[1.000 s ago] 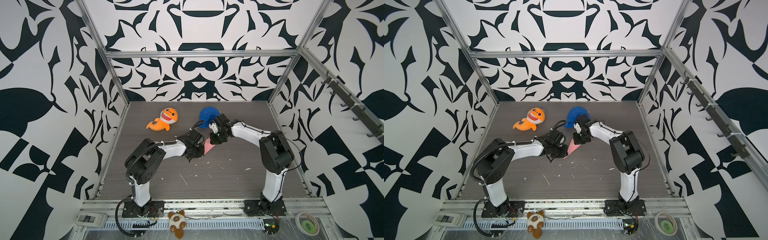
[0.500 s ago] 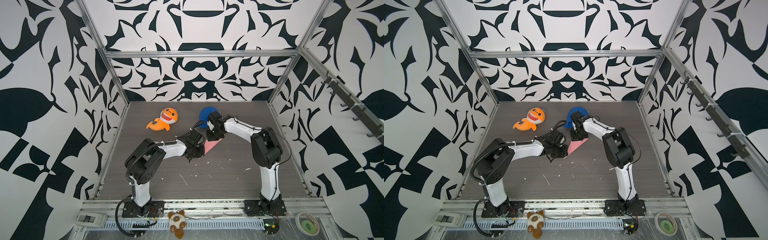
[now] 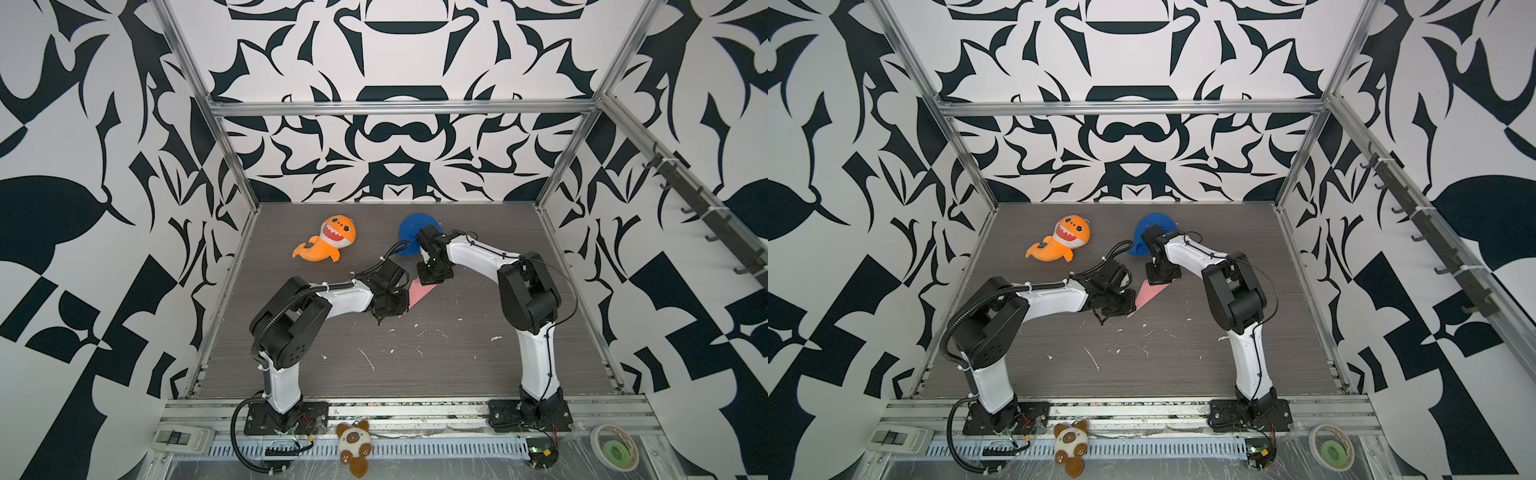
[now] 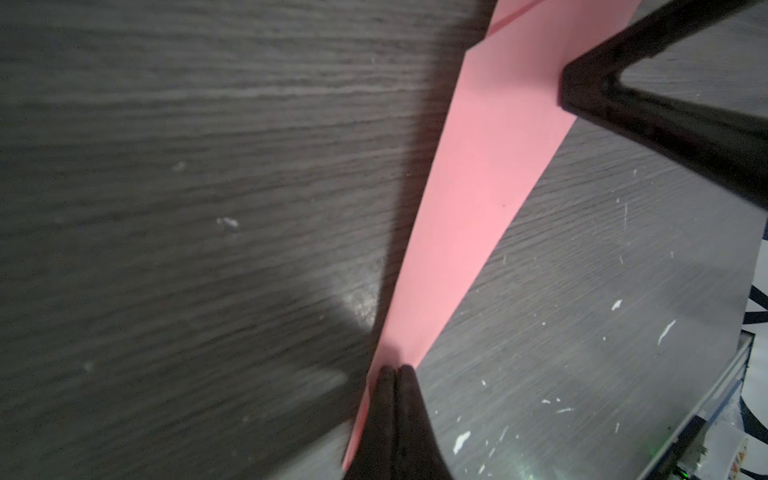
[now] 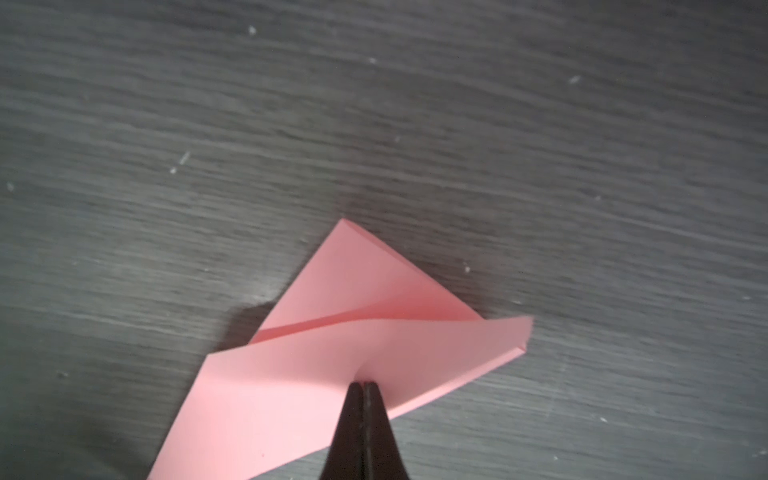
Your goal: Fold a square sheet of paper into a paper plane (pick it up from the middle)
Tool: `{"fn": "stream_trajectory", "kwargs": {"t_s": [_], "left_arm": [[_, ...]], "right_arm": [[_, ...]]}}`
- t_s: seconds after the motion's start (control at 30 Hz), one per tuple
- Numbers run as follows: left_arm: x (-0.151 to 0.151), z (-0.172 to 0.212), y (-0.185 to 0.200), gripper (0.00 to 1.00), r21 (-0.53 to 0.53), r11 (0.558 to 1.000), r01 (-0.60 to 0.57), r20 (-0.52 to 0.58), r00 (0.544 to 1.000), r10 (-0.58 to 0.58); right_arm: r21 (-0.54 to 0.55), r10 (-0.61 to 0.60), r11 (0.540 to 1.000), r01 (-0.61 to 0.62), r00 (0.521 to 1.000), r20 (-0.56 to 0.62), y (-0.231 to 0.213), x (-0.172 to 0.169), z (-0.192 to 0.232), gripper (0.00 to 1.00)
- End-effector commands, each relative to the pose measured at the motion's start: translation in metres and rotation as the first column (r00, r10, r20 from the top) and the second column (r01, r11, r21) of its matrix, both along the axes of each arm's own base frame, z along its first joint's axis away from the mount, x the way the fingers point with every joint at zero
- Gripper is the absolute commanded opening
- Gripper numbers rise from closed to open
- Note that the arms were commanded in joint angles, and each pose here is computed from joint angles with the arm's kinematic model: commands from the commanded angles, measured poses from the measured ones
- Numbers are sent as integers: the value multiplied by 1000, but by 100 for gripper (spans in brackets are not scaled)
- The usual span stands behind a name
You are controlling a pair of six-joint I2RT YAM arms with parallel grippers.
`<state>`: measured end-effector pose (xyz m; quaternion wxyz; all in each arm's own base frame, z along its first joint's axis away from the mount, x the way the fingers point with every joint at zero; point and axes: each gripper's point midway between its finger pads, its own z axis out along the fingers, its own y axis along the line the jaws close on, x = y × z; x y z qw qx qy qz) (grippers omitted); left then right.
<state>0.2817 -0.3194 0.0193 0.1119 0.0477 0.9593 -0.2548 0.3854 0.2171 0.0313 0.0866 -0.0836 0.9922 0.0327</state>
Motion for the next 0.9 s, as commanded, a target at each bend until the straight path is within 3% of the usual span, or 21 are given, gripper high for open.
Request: {"fn": "stream_trajectory", "kwargs": {"t_s": [0.0,0.67,0.87], "left_arm": [[-34,-56,45,0,223,975,-2,-137,990,33],[-28,-45,40,0,205,979,1,-114,993,23],[-16,-12,17,5,92,995,35,-44,999,-31]], "right_arm": [[-40,-37,999,37,999,15,-9,6,9,1],[-92,-79,993,77,997,-17,-21,1,-8,0],[-86,-78,993,75,997,-29,-21,-2,-11,1]]}}
